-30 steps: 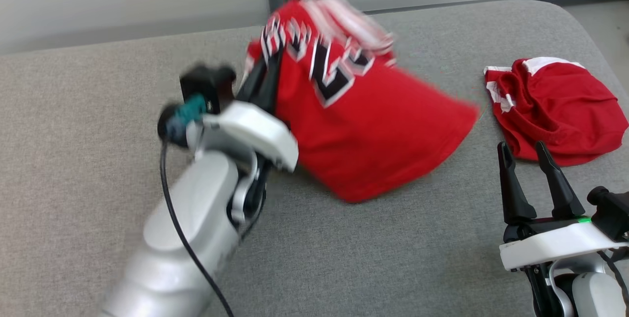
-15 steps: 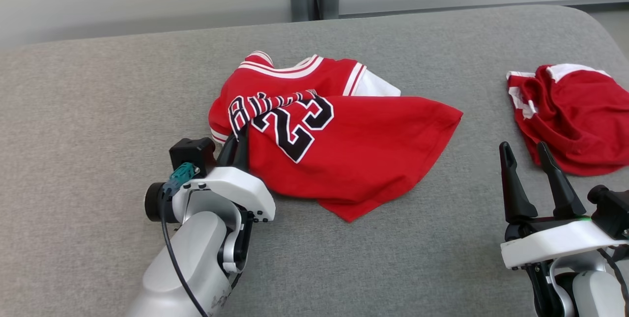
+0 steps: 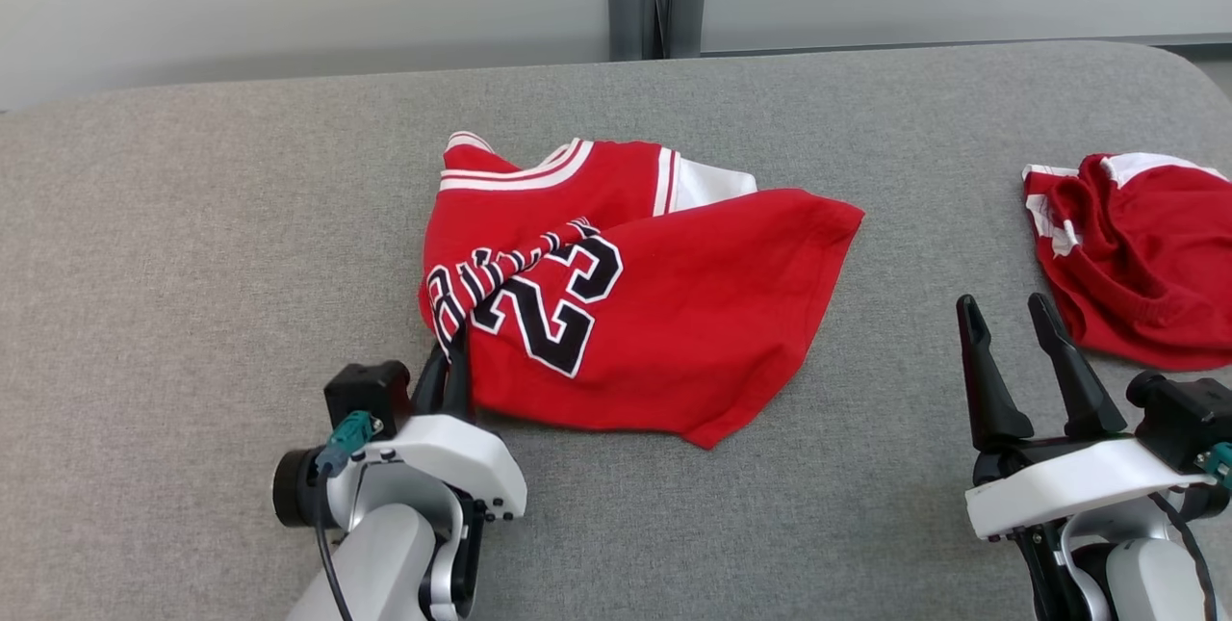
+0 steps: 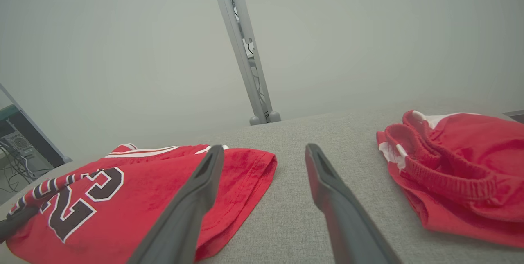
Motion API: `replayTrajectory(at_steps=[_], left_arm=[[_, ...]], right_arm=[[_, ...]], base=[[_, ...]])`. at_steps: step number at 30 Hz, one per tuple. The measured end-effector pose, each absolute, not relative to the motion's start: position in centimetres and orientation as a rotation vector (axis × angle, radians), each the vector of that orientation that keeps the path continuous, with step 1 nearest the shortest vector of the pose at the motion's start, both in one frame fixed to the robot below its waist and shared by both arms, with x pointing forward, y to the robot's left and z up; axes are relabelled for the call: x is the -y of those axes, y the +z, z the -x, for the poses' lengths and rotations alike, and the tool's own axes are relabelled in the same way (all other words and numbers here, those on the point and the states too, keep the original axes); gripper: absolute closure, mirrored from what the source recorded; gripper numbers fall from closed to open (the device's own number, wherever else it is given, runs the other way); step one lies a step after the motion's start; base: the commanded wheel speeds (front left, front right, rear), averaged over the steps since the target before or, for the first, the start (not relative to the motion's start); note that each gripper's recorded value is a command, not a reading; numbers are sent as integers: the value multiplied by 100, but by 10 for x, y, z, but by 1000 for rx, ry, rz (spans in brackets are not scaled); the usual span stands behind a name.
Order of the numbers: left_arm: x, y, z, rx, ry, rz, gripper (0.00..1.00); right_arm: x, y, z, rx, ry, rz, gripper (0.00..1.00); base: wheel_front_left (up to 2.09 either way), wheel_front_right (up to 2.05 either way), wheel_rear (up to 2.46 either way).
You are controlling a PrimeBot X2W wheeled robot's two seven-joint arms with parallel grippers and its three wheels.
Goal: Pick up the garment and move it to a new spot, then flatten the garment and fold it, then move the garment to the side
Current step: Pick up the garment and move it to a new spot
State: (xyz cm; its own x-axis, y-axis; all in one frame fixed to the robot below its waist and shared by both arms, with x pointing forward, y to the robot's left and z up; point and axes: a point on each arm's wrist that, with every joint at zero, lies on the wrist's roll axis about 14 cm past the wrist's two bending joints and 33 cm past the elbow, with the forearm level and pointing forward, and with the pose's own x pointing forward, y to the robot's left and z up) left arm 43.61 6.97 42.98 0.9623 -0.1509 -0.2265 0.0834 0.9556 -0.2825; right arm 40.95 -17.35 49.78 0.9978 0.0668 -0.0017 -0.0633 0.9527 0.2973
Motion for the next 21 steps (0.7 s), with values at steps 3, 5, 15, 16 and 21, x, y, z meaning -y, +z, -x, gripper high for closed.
replayTrajectory(at_steps=[3, 5, 15, 16, 21], left_arm=[[-67, 423, -429, -270, -132, 260, 34], [-65, 420, -425, -280, -139, 255, 0], [-84, 441, -423, -211, -97, 288, 0], [-92, 444, -424, -196, -82, 286, 0], [-131, 454, -427, -150, -2, 260, 0]], right_arm=[[173, 498, -409, -14, 68, -302, 0], [173, 498, -408, -14, 68, -302, 0], [172, 501, -403, -8, 71, -303, 0], [171, 501, -403, -8, 73, -302, 0], [172, 503, -400, -6, 72, -301, 0]], base=[[0, 0, 0], [0, 0, 0], [0, 0, 0], [0, 0, 0], [0, 0, 0]])
